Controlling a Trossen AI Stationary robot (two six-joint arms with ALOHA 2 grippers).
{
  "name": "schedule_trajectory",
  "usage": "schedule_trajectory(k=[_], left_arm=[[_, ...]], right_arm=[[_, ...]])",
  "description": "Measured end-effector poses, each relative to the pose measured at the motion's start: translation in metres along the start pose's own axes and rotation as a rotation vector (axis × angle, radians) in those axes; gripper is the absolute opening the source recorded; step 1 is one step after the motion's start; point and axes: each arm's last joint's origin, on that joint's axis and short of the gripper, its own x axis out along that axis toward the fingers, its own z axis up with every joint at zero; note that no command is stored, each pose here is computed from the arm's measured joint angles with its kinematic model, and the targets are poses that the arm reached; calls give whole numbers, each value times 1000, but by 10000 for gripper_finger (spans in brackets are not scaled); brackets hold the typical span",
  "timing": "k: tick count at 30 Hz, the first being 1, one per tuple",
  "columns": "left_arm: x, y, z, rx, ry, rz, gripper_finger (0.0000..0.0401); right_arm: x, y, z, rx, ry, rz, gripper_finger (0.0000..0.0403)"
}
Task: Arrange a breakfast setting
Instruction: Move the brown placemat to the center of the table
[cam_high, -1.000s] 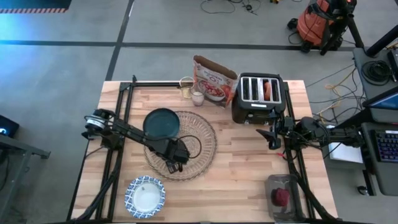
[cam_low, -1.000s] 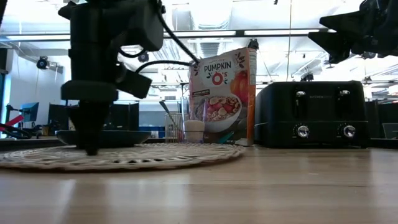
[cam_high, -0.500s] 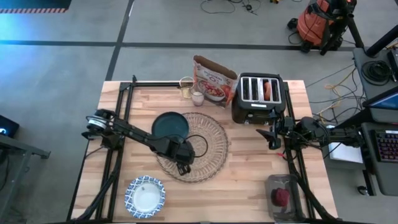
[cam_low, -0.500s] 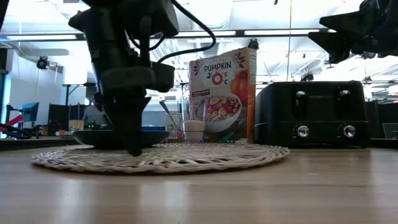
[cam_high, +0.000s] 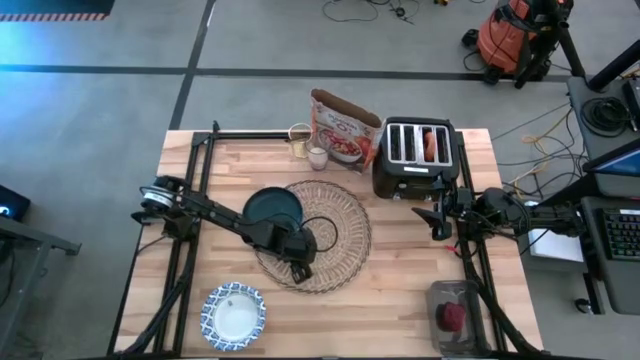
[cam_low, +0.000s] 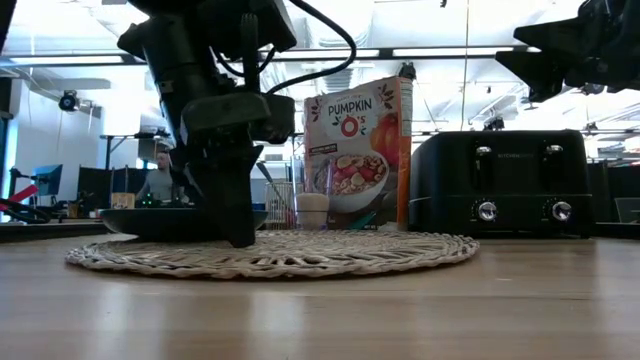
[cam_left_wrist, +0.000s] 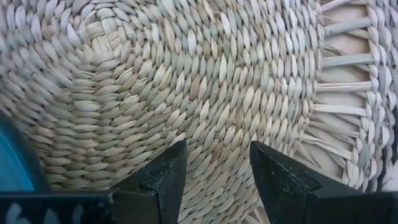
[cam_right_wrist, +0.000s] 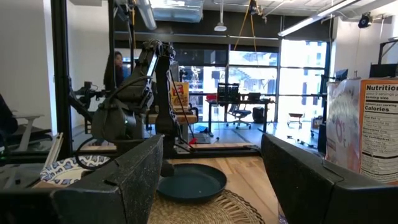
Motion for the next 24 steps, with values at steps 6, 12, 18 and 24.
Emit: schedule_trajectory(k=[6,12,18,24], left_arm=[[-12,-1,5,28,39,89,162],[-22,3,16,62,15,214,162],[-3,16,24,59,31,248,162],[15,14,35,78,61,265,162]], right_arm=[[0,0,0,-1,0,0,260],[0,0,0,0,0,0,260],[0,0,0,-1,0,0,260],[0,0,0,-1,0,0,260]])
